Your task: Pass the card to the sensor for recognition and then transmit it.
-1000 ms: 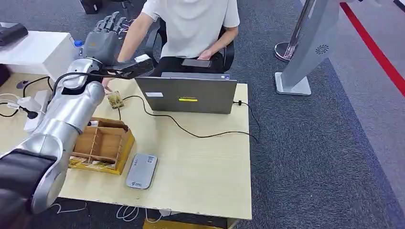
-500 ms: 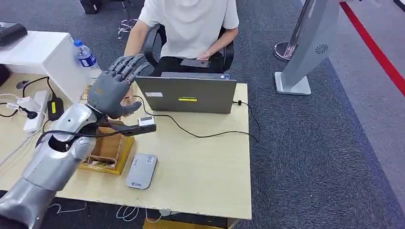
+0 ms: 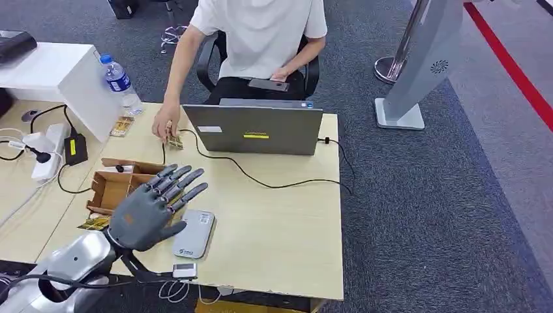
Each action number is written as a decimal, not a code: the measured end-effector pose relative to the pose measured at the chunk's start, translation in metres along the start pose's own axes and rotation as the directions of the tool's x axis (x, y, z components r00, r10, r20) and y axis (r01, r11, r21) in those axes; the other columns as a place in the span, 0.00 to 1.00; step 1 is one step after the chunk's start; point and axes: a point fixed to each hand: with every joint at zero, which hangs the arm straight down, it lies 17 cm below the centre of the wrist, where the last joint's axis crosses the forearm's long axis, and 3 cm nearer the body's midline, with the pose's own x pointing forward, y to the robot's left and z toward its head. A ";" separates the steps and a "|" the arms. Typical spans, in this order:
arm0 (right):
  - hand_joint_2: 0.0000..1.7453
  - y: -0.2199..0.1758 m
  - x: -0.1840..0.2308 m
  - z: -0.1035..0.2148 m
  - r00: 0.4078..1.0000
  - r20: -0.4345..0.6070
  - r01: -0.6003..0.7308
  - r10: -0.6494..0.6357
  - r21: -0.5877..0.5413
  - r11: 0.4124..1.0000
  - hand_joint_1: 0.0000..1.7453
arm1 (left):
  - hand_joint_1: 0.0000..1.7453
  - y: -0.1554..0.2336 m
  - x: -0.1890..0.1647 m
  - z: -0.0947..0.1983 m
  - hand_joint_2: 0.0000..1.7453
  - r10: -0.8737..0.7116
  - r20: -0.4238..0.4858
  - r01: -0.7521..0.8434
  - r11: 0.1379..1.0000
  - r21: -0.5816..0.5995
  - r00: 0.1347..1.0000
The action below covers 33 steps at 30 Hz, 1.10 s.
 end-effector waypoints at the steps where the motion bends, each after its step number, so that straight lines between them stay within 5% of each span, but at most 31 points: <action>1: 0.00 0.000 0.000 0.000 1.000 -0.001 0.003 -0.003 -0.001 1.000 0.00 | 0.00 -0.008 0.004 0.007 1.00 0.015 -0.008 -0.016 1.000 -0.018 1.000; 6: 0.00 -0.002 -0.001 0.000 1.000 -0.005 0.013 -0.013 -0.004 1.000 0.00 | 0.00 -0.029 0.013 0.030 1.00 0.051 -0.035 -0.054 0.996 -0.072 0.998; 11: 0.00 -0.003 -0.006 0.000 1.000 -0.018 0.000 0.000 -0.010 1.000 0.00 | 0.00 -0.056 0.002 0.061 1.00 0.095 -0.185 -0.119 0.985 -0.124 0.978; 21: 0.00 -0.004 -0.007 -0.001 0.999 -0.018 -0.045 0.045 -0.018 0.999 0.00 | 0.00 -0.094 -0.062 0.102 1.00 0.097 -0.472 -0.177 0.976 -0.126 0.876; 33: 0.00 -0.005 -0.006 -0.001 0.997 -0.009 -0.076 0.075 -0.025 0.997 0.00 | 0.00 -0.111 -0.112 0.120 1.00 0.097 -0.616 -0.192 0.977 -0.090 0.782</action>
